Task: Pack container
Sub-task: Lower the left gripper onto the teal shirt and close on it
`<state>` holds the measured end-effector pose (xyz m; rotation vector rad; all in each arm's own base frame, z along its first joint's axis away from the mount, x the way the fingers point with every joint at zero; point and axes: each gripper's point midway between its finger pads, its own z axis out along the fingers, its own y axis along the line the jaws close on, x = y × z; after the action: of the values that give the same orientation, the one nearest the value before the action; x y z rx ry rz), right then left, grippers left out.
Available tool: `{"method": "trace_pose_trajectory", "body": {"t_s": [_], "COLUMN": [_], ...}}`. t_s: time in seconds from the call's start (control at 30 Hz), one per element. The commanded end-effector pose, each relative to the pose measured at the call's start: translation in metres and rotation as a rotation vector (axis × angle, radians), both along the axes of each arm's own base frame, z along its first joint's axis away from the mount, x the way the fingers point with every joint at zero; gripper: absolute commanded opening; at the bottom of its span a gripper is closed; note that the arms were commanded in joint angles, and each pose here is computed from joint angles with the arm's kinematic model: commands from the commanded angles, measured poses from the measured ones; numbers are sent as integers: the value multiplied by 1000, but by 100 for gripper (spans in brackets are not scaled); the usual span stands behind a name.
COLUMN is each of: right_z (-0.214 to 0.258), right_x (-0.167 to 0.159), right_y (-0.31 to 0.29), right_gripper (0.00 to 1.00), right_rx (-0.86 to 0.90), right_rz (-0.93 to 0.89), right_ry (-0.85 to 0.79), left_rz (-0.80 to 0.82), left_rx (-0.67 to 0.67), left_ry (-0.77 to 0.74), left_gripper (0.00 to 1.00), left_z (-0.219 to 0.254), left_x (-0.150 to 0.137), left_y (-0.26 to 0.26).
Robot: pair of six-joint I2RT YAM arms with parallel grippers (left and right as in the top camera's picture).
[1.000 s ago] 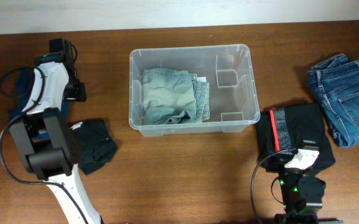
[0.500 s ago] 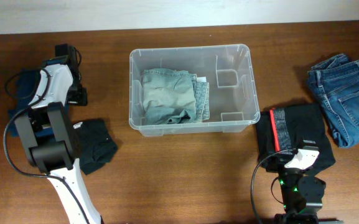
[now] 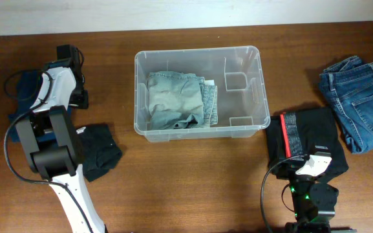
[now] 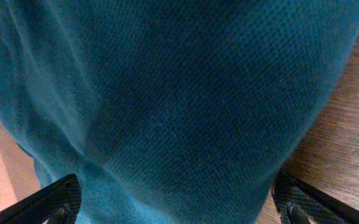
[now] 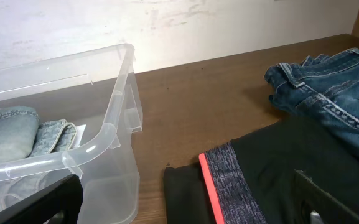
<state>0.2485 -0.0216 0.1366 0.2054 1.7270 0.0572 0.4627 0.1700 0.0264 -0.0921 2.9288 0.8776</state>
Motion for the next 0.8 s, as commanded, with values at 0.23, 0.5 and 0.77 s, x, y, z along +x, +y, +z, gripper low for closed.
{"method": "trace_pose_trajectory", "body": {"t_s": [0.23, 0.5, 0.77], "right_z": [-2, -2, -2], "right_x": [0, 0, 0], "right_y": [0, 0, 0], "right_gripper": [99, 99, 99], "right_rx": [-5, -5, -5], "right_rz": [-3, -3, -3], "right_ry": [3, 3, 3], "left_rz": [6, 5, 3], "left_rx": [84, 69, 61], "left_ry": [72, 133, 175], "left_gripper": [99, 95, 80], "left_z": [-21, -50, -68], "left_x": [-7, -14, -21], "left_y": [16, 15, 14]}}
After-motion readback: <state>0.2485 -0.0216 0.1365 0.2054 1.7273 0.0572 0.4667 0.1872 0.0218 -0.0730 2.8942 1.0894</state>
